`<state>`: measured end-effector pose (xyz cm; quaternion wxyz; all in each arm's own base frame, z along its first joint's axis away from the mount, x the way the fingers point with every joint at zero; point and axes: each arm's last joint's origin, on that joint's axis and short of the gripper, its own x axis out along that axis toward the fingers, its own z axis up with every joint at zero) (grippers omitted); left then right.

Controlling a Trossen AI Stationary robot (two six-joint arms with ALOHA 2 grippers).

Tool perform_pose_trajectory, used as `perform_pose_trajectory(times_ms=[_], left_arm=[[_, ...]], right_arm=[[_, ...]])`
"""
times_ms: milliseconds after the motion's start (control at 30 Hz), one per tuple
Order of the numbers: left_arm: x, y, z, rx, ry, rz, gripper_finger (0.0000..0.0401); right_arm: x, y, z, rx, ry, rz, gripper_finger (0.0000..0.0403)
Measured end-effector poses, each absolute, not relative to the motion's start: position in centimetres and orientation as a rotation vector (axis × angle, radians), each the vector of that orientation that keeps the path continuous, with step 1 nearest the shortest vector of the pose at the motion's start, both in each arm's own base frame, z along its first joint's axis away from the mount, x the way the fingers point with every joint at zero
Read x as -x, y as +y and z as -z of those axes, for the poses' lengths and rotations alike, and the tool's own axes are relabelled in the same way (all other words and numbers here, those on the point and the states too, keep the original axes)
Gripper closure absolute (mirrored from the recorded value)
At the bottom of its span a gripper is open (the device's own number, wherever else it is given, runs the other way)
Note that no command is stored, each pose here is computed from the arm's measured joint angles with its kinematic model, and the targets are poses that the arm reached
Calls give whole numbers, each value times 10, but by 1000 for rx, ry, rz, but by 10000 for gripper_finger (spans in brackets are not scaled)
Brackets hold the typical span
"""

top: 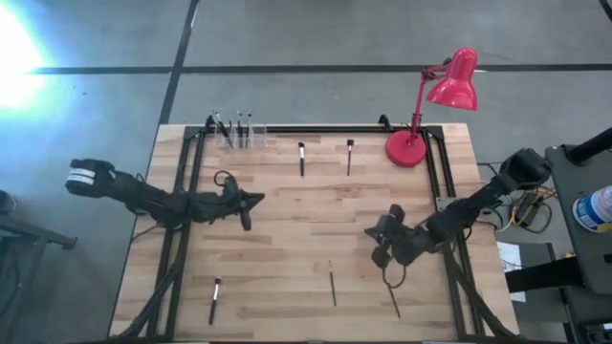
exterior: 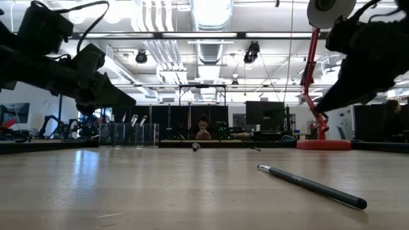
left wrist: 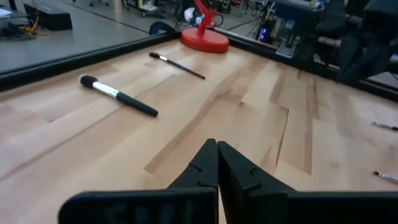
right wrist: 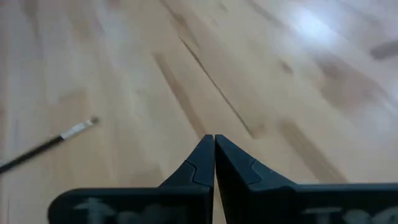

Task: Pick & Place Makeup Brushes
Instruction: Put the eyeshadow brush into the transparent organizer

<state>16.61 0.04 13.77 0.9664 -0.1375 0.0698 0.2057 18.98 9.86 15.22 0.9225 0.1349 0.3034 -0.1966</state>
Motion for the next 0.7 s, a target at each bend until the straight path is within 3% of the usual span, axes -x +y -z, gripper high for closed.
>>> perform_pose_trajectory(times_ms=[267, 533, 700], left_arm=[[-179, -6, -133, 273, 201, -396, 401], [-197, -15, -136, 218, 234, -356, 401], [-206, -18, -134, 208, 257, -356, 401]], right_arm=[[-175, 134, -173, -474, 884, 446, 394], [-193, 165, -171, -494, 919, 433, 391], [-222, 169, -173, -546, 934, 457, 354]])
